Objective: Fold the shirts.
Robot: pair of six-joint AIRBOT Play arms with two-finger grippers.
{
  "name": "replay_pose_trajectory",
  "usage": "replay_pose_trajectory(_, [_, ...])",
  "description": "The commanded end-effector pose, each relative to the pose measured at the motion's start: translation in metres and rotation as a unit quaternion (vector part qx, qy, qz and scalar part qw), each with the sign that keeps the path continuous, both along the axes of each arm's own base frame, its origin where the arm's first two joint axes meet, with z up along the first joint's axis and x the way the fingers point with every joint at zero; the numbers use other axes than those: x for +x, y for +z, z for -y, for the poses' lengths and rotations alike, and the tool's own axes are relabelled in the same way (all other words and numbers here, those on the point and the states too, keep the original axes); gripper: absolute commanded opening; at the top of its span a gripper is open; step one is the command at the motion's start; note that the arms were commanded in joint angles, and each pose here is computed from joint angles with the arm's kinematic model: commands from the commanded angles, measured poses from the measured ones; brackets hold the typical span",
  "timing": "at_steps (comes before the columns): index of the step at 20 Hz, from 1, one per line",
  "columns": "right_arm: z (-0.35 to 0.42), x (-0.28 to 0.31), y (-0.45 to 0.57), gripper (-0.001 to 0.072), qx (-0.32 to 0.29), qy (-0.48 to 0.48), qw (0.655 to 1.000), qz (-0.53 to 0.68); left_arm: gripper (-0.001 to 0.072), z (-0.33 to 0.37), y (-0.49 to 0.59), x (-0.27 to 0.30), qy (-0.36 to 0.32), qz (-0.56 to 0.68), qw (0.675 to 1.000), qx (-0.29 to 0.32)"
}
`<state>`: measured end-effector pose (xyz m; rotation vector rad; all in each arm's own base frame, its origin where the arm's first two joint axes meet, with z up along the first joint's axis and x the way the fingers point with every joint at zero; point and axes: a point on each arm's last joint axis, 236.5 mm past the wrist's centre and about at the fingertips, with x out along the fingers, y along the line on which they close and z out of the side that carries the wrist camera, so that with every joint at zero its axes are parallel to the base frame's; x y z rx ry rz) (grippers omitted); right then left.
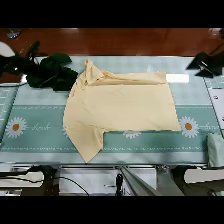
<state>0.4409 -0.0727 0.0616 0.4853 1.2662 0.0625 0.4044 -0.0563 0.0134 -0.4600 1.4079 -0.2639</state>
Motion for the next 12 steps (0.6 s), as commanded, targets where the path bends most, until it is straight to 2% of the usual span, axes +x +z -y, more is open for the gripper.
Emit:
replay_pose_trajectory(1, [0.043,-0.063,-0.019,0.062,-0.018,-0.065,0.997,-0.023,0.0703,-0.06,-0.045,-0.104,0.035,-0.127,0.99,0.059])
replay_pose_trajectory(3, [0.042,-0.085,-0.038,0.062,-0.005,-0.124,0.992,0.009,0.0702,-0.072,-0.063,-0.135,0.092,-0.117,0.988,0.044])
replay_pose_trajectory(5, [0.015,-0.111,-0.058,0.062,0.029,-0.145,0.989,0.015,0.0702,-0.07,-0.066,-0.145,0.18,-0.076,0.98,-0.025])
replay_pose_trajectory(6, [-0.009,-0.124,-0.063,0.062,0.064,-0.142,0.988,0.014,0.0702,-0.066,-0.061,-0.142,0.215,-0.051,0.973,-0.069])
replay_pose_trajectory(9, [-0.061,-0.145,-0.065,0.062,0.136,-0.119,0.982,0.05,0.0702,-0.047,-0.058,-0.155,0.235,-0.028,0.958,-0.162])
replay_pose_trajectory(12, [-0.075,-0.161,-0.072,0.062,0.146,-0.114,0.982,0.047,0.0702,-0.025,-0.08,-0.173,0.228,-0.057,0.956,-0.175])
